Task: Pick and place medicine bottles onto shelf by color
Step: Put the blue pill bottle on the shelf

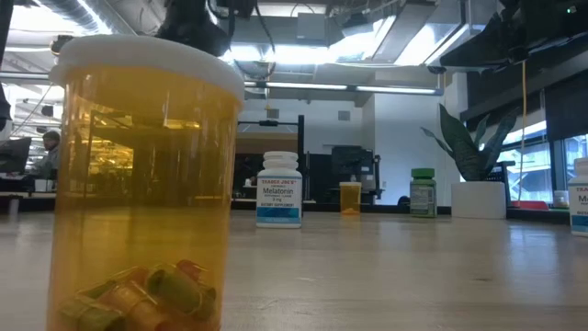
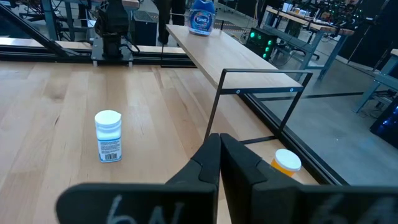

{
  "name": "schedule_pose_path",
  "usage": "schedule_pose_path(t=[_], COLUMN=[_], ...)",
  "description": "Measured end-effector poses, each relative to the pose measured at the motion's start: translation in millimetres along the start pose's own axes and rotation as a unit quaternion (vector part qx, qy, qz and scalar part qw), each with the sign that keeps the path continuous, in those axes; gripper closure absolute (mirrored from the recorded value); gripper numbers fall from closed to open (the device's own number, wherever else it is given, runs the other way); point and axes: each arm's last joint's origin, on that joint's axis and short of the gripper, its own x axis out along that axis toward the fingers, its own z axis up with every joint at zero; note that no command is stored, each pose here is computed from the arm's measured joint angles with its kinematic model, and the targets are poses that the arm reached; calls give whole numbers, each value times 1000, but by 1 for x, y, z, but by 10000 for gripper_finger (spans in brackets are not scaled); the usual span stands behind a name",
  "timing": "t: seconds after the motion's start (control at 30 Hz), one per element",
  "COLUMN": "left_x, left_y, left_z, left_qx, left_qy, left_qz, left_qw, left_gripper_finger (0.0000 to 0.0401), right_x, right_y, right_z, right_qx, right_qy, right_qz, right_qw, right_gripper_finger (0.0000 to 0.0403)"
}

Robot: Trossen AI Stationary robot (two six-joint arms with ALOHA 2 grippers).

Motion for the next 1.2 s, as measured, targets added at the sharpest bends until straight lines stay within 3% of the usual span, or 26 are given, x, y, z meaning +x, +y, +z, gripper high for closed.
schedule_pose_path(t=[0.37, 0.53, 0.77, 1.2], left_x=[24, 29, 31, 37], left_y=[0, -2, 1, 19], left_z=[-5, -7, -7, -1], left_qx=[10, 9, 1, -30], left_qy=[0, 3, -11, 10], left_qz=[113, 126, 163, 158], left_qw=[994, 992, 987, 987], left_gripper_finger=[122, 133, 190, 333], right_x=[0, 0, 0, 0], right_y=[0, 0, 0, 0], right_z=[0, 0, 0, 0], right_qx=[0, 0, 0, 0], right_qy=[0, 0, 0, 0], right_qz=[0, 0, 0, 0], right_qw=[1000, 1000, 1000, 1000], right_gripper_finger=[389, 389, 389, 389])
